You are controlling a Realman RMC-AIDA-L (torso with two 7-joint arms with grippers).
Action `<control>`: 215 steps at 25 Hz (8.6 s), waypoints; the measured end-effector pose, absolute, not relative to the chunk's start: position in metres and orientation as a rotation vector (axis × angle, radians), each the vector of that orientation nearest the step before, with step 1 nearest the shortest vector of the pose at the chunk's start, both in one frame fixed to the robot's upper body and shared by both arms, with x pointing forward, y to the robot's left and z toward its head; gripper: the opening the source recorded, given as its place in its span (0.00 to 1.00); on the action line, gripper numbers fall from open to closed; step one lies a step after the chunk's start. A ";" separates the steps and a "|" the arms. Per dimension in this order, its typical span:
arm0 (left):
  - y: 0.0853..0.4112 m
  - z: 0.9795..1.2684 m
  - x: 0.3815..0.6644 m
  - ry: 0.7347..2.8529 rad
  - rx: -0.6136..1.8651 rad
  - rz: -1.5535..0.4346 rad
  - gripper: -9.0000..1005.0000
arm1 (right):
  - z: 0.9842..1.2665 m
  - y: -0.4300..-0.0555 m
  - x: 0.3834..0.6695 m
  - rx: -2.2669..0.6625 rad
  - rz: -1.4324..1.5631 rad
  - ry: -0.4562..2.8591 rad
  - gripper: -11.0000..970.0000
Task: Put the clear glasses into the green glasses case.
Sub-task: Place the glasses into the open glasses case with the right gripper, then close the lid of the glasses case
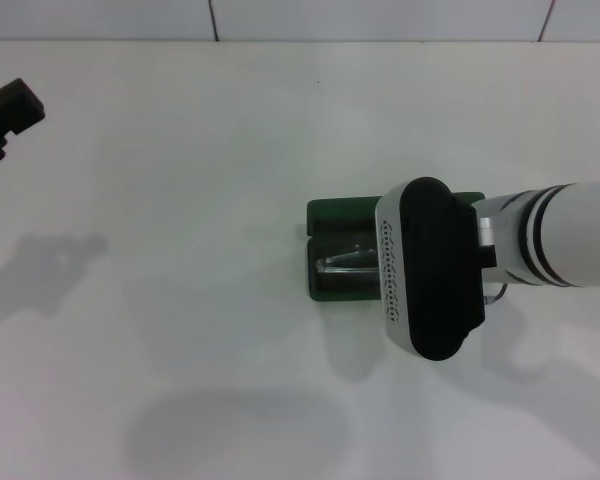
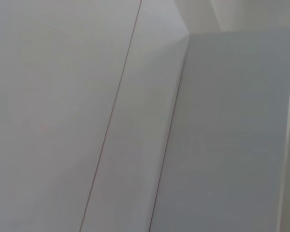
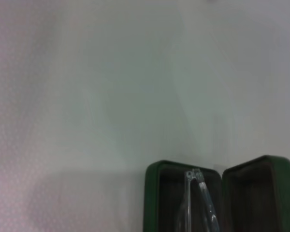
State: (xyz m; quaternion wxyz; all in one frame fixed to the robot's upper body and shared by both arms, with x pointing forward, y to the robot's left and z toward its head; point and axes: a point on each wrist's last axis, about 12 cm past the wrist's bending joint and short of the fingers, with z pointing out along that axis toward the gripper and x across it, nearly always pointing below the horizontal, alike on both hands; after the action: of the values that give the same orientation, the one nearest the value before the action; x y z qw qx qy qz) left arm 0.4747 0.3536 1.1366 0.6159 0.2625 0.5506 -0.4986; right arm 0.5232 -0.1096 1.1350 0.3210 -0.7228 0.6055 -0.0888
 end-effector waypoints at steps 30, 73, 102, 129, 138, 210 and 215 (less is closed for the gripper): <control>0.355 1.135 0.472 1.278 0.595 -1.154 0.05 | 1.123 -0.110 0.527 -1.895 -0.266 1.564 0.10; 0.353 1.134 0.475 1.279 0.586 -1.160 0.05 | 1.121 -0.111 0.524 -1.933 -0.290 1.558 0.10; 0.354 1.131 0.472 1.285 0.574 -1.158 0.05 | 1.131 -0.107 0.510 -1.911 -0.269 1.521 0.20; 0.360 1.132 0.466 1.293 0.557 -1.163 0.05 | 1.174 -0.112 0.489 -1.671 0.080 1.595 0.19; 0.360 1.134 0.469 1.308 0.560 -1.183 0.05 | 1.202 -0.165 0.495 -1.487 0.353 1.664 0.19; 0.130 1.103 0.602 1.790 1.165 -0.917 0.17 | 1.132 -0.419 0.414 -0.631 0.669 1.487 0.38; 0.131 1.101 0.603 1.800 1.152 -0.904 0.17 | 1.128 -0.418 0.415 -0.619 0.665 1.485 0.38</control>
State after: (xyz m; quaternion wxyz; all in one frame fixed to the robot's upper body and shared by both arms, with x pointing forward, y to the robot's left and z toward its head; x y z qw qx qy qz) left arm 0.6032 0.1310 1.1011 0.3990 0.4553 0.7113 -0.3571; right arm 0.4146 -0.4184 1.1281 0.6445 -0.2718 0.6522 0.2922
